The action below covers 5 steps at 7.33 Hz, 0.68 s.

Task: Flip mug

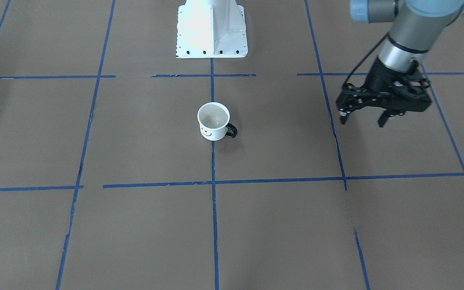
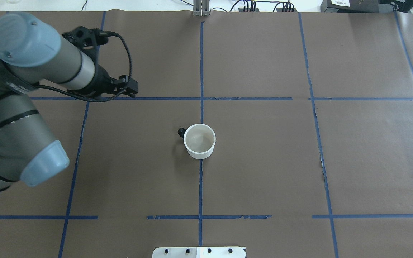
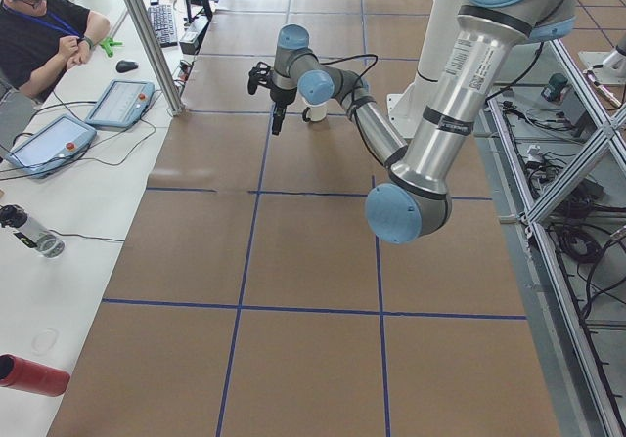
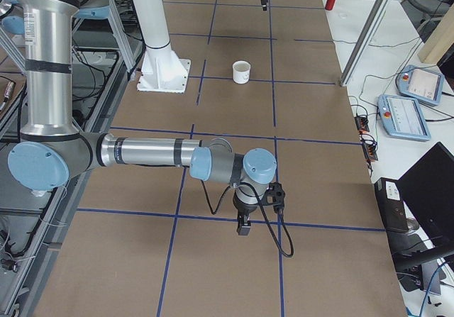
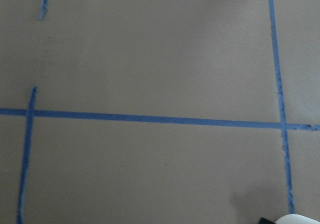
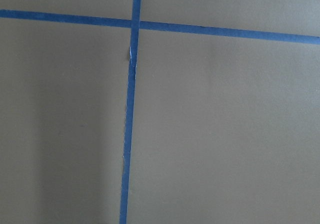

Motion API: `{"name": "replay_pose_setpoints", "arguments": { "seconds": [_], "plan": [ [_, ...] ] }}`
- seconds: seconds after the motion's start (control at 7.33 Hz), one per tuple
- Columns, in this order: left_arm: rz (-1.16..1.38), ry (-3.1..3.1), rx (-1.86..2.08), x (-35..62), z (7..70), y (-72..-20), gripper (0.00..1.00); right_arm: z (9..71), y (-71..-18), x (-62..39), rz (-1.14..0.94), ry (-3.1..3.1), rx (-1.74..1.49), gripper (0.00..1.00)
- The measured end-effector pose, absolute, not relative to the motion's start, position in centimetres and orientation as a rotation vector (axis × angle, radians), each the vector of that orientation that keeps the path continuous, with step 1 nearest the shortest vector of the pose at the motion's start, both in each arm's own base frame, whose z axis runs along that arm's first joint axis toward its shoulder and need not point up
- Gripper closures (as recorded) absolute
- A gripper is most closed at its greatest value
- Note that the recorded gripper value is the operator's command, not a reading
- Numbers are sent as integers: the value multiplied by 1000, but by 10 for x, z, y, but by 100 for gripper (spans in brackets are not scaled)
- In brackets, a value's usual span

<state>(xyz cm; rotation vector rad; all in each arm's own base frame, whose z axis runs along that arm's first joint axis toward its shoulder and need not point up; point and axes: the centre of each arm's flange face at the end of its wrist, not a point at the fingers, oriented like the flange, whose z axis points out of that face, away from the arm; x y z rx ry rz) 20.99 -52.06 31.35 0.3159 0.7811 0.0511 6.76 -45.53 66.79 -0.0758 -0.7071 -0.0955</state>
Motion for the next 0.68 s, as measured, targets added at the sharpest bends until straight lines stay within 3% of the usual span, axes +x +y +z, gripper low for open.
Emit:
{"name": "replay_pose_setpoints", "arguments": {
  "seconds": [0.68],
  "plan": [
    [228,681,243,-49,561,-498,0,668,-455,68,-96,-707,-76,0]
  ]
}}
